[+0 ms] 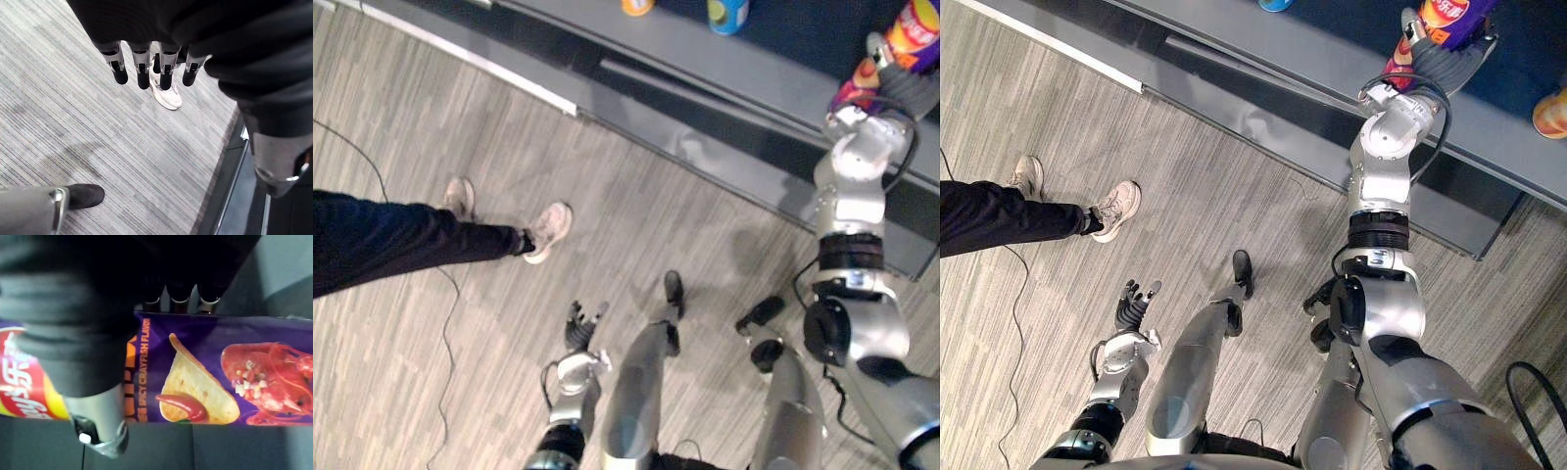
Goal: Put the gum and the chips on the shelf.
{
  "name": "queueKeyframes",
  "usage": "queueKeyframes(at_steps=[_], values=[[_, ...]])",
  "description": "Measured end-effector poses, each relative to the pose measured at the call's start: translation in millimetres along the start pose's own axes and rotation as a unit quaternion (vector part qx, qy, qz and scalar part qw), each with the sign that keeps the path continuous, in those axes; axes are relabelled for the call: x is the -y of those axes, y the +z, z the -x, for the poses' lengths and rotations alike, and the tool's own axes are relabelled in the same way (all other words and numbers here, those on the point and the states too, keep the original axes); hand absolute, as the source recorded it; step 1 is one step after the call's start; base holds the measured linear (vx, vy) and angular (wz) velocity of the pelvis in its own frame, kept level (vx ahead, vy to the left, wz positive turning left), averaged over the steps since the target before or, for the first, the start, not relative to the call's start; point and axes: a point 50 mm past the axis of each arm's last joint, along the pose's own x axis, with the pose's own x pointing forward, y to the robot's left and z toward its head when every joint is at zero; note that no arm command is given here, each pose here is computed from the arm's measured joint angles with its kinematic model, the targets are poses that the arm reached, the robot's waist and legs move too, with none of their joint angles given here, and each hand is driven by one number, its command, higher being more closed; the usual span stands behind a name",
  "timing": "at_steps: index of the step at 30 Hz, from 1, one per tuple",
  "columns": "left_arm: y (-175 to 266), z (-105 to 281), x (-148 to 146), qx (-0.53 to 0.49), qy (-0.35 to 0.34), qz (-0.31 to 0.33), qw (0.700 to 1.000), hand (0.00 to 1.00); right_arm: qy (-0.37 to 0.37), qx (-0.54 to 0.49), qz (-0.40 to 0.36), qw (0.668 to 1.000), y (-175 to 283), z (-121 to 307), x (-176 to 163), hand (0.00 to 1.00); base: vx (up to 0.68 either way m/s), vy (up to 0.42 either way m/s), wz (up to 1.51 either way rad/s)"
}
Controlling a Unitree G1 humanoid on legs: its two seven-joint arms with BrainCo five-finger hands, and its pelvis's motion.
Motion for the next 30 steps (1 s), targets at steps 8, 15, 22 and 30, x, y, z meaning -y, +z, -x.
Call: queueKeyframes(at_steps=[8, 15, 22, 30], values=[[9.4, -2.3, 8.7, 0.015, -0.008, 0.014, 1.0, 0.0, -0.015, 0.015, -0.025, 0.999, 16.3, -9.0, -1.5, 1.0, 0.06, -0.049, 0.07], [14.9, -2.8, 11.7, 0.026, -0.012, 0.019, 0.999, 0.0, -0.031, 0.023, -0.041, 0.998, 23.5, -12.1, 2.5, 1.0, 0.06, -0.042, 0.04], [18.8, -2.7, 15.6, 0.033, -0.016, 0.026, 0.999, 0.0, -0.036, 0.021, -0.058, 0.997, 28.0, -13.0, 0.5, 1.0, 0.04, -0.031, 0.01], [19.0, -1.8, 18.6, 0.033, -0.021, 0.031, 0.999, 0.0, -0.035, 0.011, -0.063, 0.997, 24.1, -7.2, -3.5, 1.0, 0.03, -0.03, 0.0]])
